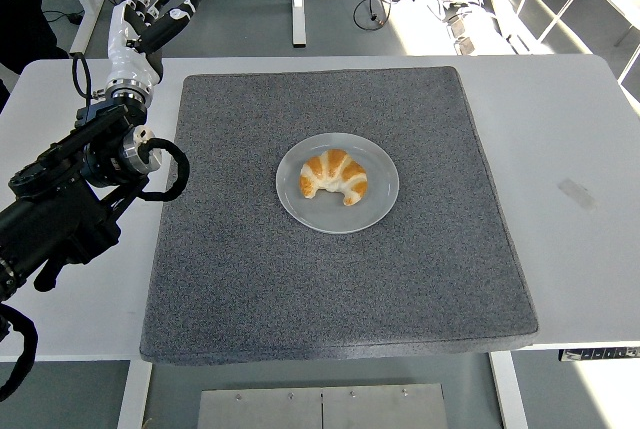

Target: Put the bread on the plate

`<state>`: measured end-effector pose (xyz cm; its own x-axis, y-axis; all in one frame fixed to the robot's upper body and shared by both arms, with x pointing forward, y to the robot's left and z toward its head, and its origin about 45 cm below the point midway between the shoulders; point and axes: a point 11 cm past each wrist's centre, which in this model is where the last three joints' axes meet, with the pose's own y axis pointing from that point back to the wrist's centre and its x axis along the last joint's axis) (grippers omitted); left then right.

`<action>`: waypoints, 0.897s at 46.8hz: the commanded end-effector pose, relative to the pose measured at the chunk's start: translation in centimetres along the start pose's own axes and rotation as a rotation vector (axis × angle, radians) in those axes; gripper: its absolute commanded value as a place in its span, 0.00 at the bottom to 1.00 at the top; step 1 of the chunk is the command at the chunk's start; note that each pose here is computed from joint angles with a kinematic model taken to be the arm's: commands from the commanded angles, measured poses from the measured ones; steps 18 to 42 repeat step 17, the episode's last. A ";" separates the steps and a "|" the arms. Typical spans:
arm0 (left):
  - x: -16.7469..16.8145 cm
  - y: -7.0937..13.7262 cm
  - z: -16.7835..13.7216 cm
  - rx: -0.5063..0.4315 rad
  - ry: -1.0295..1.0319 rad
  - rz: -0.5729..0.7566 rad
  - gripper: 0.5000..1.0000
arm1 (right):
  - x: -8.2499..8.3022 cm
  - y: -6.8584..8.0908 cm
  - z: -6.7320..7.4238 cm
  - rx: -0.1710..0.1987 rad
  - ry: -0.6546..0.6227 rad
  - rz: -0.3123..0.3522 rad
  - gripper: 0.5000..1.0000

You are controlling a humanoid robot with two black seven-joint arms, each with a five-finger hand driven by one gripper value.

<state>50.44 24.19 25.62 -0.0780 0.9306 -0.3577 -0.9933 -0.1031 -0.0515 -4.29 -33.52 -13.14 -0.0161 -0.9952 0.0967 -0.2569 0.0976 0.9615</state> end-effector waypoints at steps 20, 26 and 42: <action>2.1 -0.2 -0.7 0.015 0.155 -0.006 0.84 | -0.1 0.0 0.0 0.000 -0.002 -0.001 1.00; 2.1 -0.2 -0.7 0.015 0.155 -0.006 0.84 | -0.1 0.0 0.0 0.000 -0.002 -0.001 1.00; 2.1 -0.2 -0.7 0.015 0.155 -0.006 0.84 | -0.1 0.0 0.0 0.000 -0.002 -0.001 1.00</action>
